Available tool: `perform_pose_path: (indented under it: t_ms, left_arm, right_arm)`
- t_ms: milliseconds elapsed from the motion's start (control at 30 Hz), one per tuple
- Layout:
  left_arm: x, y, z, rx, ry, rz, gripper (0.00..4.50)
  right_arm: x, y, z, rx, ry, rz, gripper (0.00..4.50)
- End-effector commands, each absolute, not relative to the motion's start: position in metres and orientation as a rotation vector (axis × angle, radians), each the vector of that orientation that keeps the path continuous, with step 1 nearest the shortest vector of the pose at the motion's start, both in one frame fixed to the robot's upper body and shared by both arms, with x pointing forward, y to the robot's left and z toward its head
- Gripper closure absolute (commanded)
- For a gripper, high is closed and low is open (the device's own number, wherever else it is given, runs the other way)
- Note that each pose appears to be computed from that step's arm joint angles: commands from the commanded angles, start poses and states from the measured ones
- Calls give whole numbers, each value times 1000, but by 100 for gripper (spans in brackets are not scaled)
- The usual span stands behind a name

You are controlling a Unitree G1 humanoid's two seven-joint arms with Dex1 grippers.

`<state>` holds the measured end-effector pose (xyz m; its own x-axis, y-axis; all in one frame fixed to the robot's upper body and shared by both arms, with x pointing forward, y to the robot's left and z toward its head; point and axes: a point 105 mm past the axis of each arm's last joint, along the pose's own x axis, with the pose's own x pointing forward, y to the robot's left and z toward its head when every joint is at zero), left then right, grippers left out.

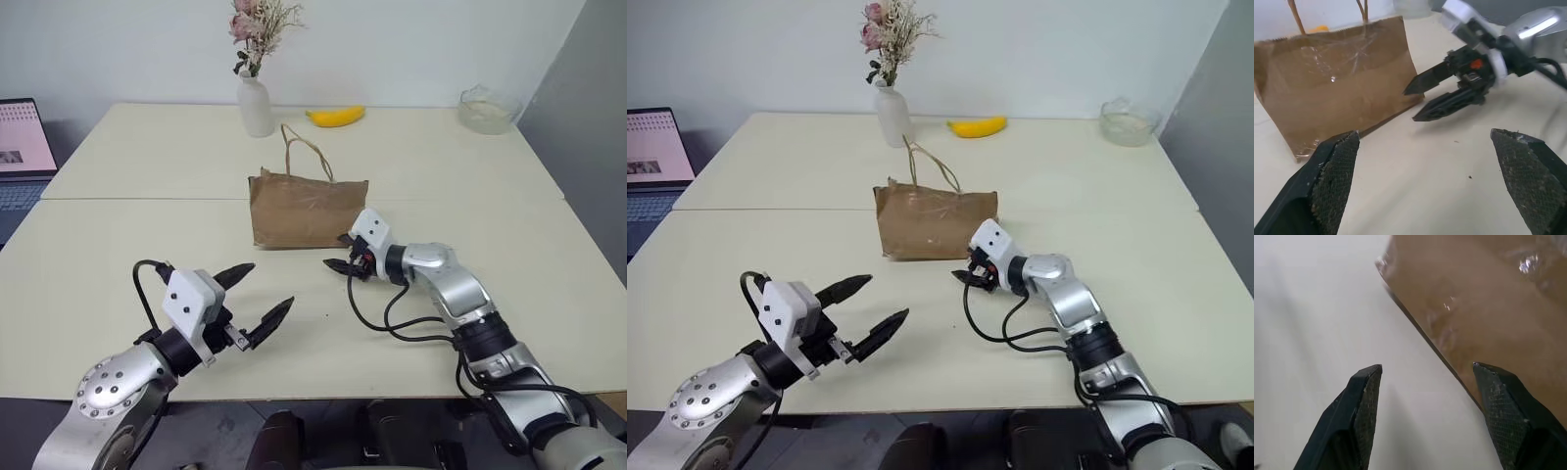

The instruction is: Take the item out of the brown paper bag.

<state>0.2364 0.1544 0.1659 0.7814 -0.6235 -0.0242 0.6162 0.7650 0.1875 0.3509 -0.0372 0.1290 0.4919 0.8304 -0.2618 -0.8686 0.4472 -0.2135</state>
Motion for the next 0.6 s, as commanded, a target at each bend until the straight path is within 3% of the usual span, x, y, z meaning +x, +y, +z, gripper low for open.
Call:
perform_pose_path:
  t_ms: [33, 133, 300, 533, 600]
  left_arm:
    - [253, 163, 186, 203, -100, -648, 0]
    - [279, 175, 204, 242, -141, -626, 61]
    - [327, 199, 226, 363, -169, -573, 218]
    - [391, 203, 246, 546, -172, -536, 442]
    - [411, 203, 251, 562, -156, -521, 449]
  right_arm:
    - [344, -54, 163, -321, 15, 1002, 144]
    - [324, -69, 182, -284, -46, 982, 139]
    - [293, -82, 203, -273, -102, 985, 139]
    - [284, -99, 214, -299, -104, 881, 139]
    - [280, -103, 215, -301, -99, 867, 139]
